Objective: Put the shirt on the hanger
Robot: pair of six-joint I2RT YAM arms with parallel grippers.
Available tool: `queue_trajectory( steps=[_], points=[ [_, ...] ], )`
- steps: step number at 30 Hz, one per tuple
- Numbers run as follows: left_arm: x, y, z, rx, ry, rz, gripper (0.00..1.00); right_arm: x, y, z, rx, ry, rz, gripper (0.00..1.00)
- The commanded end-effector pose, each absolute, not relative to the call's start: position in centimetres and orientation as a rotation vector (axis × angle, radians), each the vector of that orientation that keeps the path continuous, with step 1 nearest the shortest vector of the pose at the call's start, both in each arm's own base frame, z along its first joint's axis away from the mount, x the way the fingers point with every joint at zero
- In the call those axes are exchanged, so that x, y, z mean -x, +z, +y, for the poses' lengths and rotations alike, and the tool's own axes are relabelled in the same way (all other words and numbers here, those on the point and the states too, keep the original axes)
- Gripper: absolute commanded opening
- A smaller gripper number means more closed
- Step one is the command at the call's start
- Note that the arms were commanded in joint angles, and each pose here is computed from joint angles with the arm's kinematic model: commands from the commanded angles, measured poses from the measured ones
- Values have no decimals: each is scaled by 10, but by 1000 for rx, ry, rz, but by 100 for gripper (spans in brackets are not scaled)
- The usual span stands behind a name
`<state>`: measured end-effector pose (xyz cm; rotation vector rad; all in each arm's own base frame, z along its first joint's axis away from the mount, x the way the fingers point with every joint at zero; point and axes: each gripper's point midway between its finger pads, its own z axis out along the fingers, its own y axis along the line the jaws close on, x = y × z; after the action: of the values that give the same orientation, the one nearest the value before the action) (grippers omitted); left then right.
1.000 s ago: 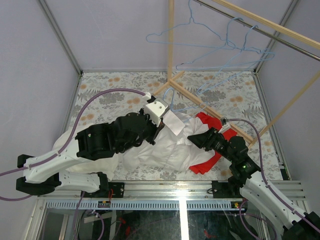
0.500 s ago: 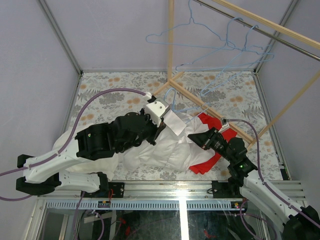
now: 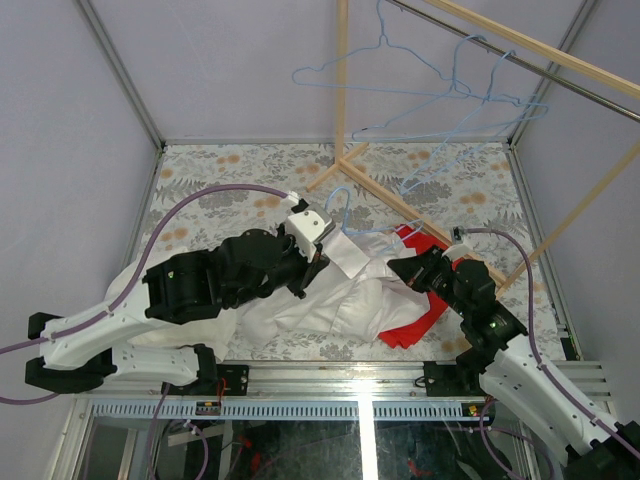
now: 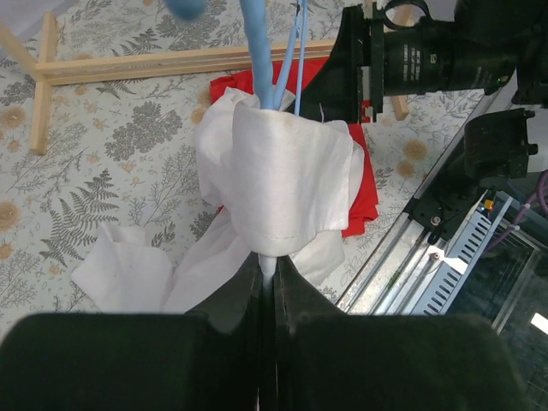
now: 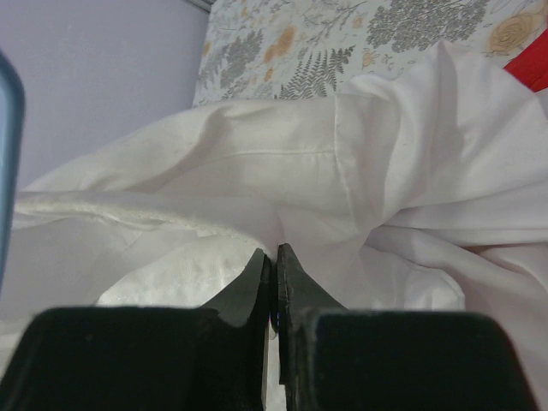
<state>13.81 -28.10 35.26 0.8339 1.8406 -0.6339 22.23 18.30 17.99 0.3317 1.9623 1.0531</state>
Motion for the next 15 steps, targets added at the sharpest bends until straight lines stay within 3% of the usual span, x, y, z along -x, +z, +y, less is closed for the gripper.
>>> queue_trajectory(
  steps=[1, 15],
  points=[
    [-131, 375, -279, -793, -738, 1767, 0, -237, 190, 166, -335, 891, 1971, 0],
    [-123, 367, -269, -822, -746, 1782, 0, -272, 251, 112, -308, 595, 1887, 0]
  ],
)
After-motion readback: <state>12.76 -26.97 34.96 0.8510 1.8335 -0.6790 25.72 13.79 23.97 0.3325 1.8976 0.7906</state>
